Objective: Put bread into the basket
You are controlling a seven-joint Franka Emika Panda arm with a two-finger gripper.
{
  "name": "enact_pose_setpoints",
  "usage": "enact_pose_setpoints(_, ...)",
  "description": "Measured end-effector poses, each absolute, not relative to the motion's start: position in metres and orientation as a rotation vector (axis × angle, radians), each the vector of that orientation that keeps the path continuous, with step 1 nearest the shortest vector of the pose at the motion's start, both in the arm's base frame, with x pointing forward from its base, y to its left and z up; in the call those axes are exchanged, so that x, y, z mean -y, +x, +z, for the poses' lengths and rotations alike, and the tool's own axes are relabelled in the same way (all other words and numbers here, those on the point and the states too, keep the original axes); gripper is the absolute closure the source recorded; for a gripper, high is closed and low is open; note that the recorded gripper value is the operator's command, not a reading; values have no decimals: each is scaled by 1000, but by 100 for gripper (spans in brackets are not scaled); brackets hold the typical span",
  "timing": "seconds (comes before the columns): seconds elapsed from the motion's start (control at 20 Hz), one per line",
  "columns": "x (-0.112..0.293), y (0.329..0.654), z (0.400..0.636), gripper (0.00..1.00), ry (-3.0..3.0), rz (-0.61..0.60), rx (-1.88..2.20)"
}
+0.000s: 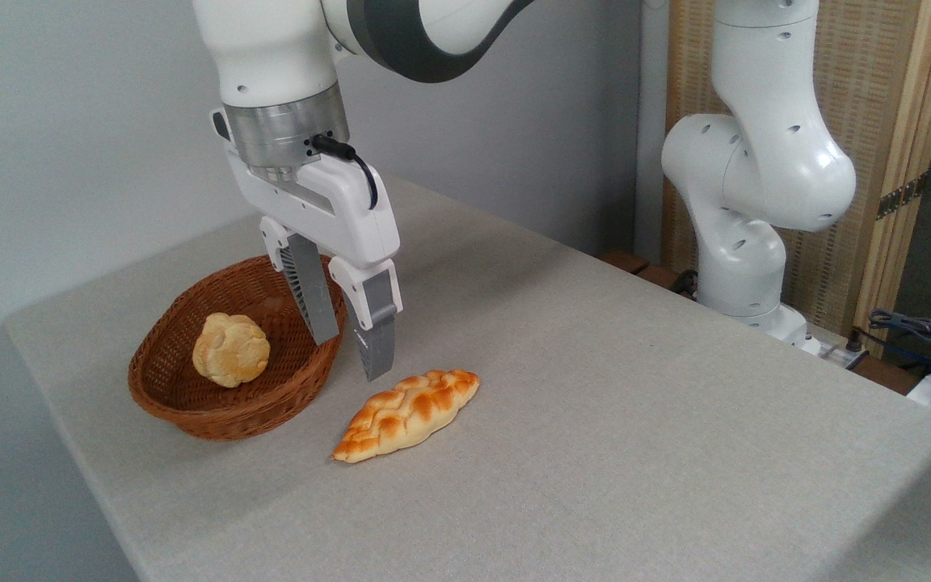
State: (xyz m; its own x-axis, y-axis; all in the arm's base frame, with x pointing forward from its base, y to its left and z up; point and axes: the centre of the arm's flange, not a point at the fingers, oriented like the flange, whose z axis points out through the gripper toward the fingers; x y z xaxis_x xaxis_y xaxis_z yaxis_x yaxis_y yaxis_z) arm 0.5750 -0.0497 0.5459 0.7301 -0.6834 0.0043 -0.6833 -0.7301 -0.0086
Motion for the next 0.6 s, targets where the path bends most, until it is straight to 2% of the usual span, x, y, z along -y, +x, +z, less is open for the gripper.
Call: enact_pose_setpoints(0.6,53,575,545,0,-2913,-9,-1162)
